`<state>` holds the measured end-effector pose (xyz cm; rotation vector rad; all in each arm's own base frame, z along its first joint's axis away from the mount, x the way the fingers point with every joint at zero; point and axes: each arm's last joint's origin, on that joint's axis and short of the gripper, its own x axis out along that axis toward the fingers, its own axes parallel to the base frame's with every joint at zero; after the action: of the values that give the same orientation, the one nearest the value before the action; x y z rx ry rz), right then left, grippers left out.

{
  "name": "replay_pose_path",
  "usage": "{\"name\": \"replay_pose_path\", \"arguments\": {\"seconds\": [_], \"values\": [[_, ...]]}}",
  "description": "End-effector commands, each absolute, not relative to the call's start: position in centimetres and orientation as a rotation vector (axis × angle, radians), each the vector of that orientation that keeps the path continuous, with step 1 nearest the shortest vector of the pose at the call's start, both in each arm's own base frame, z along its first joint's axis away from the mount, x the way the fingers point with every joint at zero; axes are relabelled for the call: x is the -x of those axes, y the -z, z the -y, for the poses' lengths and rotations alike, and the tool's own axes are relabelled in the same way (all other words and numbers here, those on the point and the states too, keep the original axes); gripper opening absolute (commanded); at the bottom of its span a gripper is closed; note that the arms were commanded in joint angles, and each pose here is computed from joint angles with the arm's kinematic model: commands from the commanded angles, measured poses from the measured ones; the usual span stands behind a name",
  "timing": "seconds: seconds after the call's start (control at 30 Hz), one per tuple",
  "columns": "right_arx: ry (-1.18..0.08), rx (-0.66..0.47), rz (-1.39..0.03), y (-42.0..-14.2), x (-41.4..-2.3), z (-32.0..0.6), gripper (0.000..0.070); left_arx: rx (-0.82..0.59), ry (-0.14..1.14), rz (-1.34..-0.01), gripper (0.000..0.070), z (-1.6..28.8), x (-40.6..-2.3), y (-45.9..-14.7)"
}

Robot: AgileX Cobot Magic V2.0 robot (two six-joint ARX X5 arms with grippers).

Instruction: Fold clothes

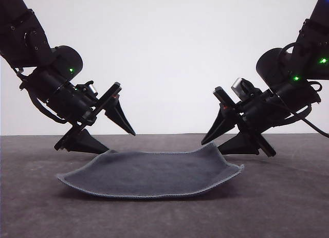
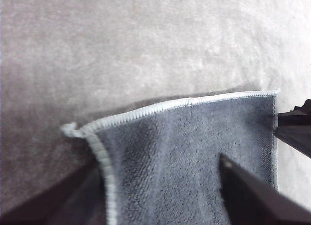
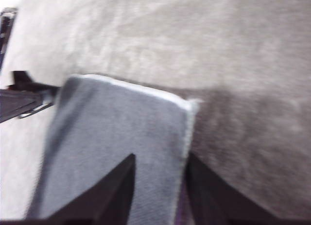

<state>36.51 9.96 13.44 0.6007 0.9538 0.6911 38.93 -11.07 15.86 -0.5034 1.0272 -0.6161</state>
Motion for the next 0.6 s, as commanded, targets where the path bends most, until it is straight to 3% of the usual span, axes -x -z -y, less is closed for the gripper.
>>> {"name": "replay_pose_path", "arguments": {"seconds": [0.0,0.1,0.57], "values": [[-0.701,-0.598,-0.948,-13.39,-36.91,-10.45,0.0068,0.496,0.610,-1.025,0.0136,11.21,-39.49,-15.40],[-0.701,-0.596,-0.948,-13.39,-36.89,-10.52,0.0001,0.486,0.588,-1.019,0.0022,11.16,-39.53,-15.39],[-0.721,-0.596,-0.944,-13.68,-36.84,-10.47,0.0000,0.459,0.580,-1.017,0.0008,10.99,-39.35,-15.76]]}}
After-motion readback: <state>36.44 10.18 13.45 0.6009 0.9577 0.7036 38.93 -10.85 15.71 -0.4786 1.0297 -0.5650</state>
